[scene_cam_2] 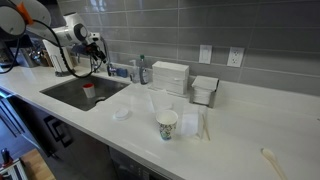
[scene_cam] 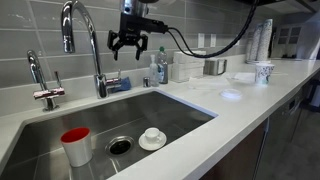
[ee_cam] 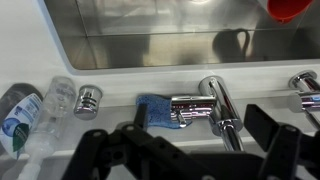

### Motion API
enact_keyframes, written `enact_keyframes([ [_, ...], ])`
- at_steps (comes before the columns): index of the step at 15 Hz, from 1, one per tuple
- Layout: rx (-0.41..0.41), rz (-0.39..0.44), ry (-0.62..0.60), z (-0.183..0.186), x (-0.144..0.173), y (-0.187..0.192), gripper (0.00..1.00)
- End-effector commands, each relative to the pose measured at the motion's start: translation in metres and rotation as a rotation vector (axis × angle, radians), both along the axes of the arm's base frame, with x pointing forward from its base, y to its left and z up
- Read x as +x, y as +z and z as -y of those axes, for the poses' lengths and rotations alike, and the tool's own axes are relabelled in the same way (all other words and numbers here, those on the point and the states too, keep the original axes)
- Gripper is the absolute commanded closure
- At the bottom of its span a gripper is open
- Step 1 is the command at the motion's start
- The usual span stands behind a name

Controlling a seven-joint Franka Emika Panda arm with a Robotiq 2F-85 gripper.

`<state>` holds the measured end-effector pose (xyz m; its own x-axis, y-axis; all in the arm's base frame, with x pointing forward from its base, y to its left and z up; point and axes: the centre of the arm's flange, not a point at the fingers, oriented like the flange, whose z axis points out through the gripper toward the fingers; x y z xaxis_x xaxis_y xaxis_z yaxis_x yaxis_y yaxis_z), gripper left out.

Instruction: Open the tap faucet

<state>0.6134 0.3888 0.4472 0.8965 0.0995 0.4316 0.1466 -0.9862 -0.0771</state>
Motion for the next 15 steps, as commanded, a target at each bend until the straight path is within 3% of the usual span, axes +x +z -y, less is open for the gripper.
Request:
enact_keyframes([
  [1, -0.003, 0.034, 0.011, -0.011, 0.031, -0.015, 0.26],
  [2, -0.003, 0.040, 0.011, -0.010, 0.035, -0.018, 0.30],
  [7, 0.008, 0.060, 0.032, -0.010, 0.056, -0.035, 0.71],
  [9, 0.007, 0.062, 0.040, -0.012, 0.061, -0.043, 0.80],
  [12, -0.001, 0.071, 0.052, -0.014, 0.066, -0.051, 0.87],
  [14, 0.001, 0.075, 0.057, -0.015, 0.069, -0.054, 0.82],
  [15, 0.003, 0.076, 0.058, -0.016, 0.070, -0.055, 0.75],
])
